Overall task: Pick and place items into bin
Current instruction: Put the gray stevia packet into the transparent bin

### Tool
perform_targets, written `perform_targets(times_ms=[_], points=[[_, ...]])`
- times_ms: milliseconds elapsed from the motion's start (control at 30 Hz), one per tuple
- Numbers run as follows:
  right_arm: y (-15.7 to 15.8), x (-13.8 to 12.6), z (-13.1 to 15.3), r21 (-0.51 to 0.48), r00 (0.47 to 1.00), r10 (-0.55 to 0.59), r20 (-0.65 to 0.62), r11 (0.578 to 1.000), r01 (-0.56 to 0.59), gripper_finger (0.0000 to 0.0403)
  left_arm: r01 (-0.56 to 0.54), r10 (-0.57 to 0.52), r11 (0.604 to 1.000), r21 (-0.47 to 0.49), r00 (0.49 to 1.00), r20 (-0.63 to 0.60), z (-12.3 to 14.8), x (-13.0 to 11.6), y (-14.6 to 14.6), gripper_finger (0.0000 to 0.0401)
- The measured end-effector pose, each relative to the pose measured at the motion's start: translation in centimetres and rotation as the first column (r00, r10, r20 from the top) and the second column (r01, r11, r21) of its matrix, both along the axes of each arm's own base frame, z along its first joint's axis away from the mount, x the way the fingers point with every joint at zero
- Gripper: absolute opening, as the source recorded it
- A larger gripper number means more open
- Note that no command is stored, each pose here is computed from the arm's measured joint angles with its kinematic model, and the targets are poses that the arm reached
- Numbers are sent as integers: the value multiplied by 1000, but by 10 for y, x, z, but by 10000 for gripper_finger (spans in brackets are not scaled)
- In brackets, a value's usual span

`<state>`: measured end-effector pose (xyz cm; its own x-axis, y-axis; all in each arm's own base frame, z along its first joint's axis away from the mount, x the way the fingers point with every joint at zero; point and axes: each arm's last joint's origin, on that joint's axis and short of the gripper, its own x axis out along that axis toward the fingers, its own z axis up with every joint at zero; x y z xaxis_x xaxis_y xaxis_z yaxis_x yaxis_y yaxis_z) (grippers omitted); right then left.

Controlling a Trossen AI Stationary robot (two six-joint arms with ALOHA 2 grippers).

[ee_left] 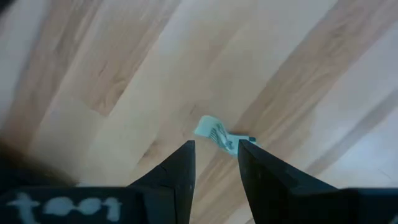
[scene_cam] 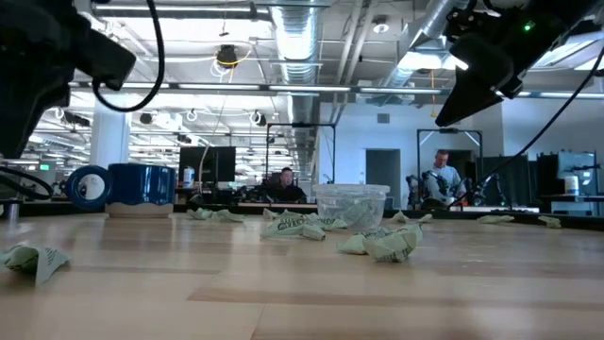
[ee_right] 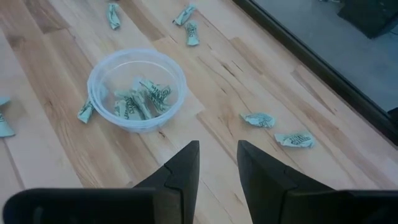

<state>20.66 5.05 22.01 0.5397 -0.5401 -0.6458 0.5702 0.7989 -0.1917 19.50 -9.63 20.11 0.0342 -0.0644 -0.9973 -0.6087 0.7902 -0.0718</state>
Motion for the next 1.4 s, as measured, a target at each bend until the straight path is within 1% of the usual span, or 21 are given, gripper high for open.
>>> perform_targets(times_ms=[67, 233, 367, 500, 633, 800, 933, 1100, 1233, 1400], points=[[0, 0, 0, 0, 1000, 0, 0, 1000, 0, 102, -26, 26, 1000, 2, 999, -21, -6, -4, 0, 112], [0, 0, 0, -10, 1000, 12, -11, 1000, -12, 102, -85, 81, 995, -46, 993, -89, -18, -11, 0, 112], [0, 0, 0, -11, 1000, 12, -11, 1000, -12, 102, -69, 67, 994, -85, 997, -28, -22, -8, -5, 112], [0, 0, 0, -12, 1000, 13, -12, 1000, -13, 102, -55, 55, 994, -98, 998, -7, -29, -9, -7, 120], [0, 0, 0, -12, 1000, 13, -12, 1000, -13, 102, -67, 65, 994, -87, 998, -26, -33, -14, -8, 142], [0, 0, 0, -11, 1000, 12, -11, 1000, -12, 102, -97, 96, 993, -65, 995, -11, -34, -13, -8, 171], [0, 0, 0, -11, 1000, 12, -12, 1000, -12, 102, -123, 123, 991, -49, 992, -2, -34, -13, -7, 185], [0, 0, 0, -12, 1000, 12, -11, 1000, -12, 102, -164, 164, 986, -25, 986, 13, -34, -12, -6, 190], [0, 0, 0, -12, 1000, 12, -11, 1000, -12, 102, -181, 182, 983, -23, 983, 13, -34, -12, -6, 190], [0, -1, -3, -13, 1000, 11, -15, 1000, -11, 102, -184, 184, 983, -6, 983, -12, -40, -11, -9, 190]])
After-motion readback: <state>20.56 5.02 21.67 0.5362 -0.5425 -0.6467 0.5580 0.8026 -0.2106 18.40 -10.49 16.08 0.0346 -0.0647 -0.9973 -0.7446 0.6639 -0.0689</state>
